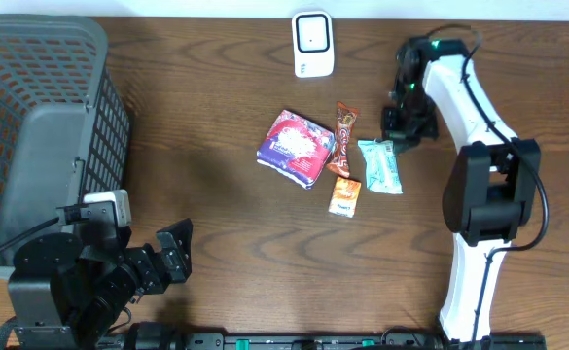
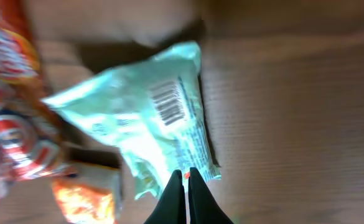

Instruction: Scan the item barcode

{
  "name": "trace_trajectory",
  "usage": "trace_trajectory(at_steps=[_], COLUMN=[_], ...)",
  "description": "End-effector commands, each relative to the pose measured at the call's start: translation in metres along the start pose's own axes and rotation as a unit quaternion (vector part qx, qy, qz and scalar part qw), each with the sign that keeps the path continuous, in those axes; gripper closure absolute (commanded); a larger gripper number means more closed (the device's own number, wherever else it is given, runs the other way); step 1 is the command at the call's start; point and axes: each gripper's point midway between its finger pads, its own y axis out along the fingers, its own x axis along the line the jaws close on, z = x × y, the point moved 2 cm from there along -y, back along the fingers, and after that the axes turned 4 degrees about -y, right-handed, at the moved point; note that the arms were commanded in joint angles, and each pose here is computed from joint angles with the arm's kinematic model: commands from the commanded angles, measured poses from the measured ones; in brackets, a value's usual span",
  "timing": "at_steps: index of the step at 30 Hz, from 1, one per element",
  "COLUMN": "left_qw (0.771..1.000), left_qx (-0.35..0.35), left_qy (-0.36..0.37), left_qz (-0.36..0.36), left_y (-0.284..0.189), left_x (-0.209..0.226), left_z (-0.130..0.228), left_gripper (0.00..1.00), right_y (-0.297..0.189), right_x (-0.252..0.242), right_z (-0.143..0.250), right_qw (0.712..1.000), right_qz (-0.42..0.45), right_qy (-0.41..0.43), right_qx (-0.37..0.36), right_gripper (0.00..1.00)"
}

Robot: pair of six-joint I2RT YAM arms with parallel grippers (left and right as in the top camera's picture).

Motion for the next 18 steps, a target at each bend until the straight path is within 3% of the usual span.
trace_trajectory(at_steps=[1,5,12,18], left_qw=[1.000,1.000,1.000,1.000], left_qx=[-0.005,-0.005,-0.005,-0.005], left_qy=[0.001,0.001,0.001,0.001], left_qz=[0.008,0.008,0.008,0.008], left_y=[-0.003,-0.003,-0.003,-0.003], left_x=[-0.004,-0.004,-0.004,-0.004], left_z=[-0.003,-0.003,-0.003,-0.003], left_gripper=[0.02,0.02,0.02,0.02], right_y=[-0.029,-0.021,0.002,0.020], right_x=[0.012,0.021,0.017,0.017], right_z=[0.001,0.008,0.013,0.022], right_qw=[0.999,0.999,0.985,0.947], right_qz=[-0.003,0.022,0.167,0.309], right_qy=[-0.010,-0.044,-0.026,-0.036], right_qx=[-0.034,-0.023,-0.041,-0.080], right_gripper=[0.94,0.62,0.61,0.60])
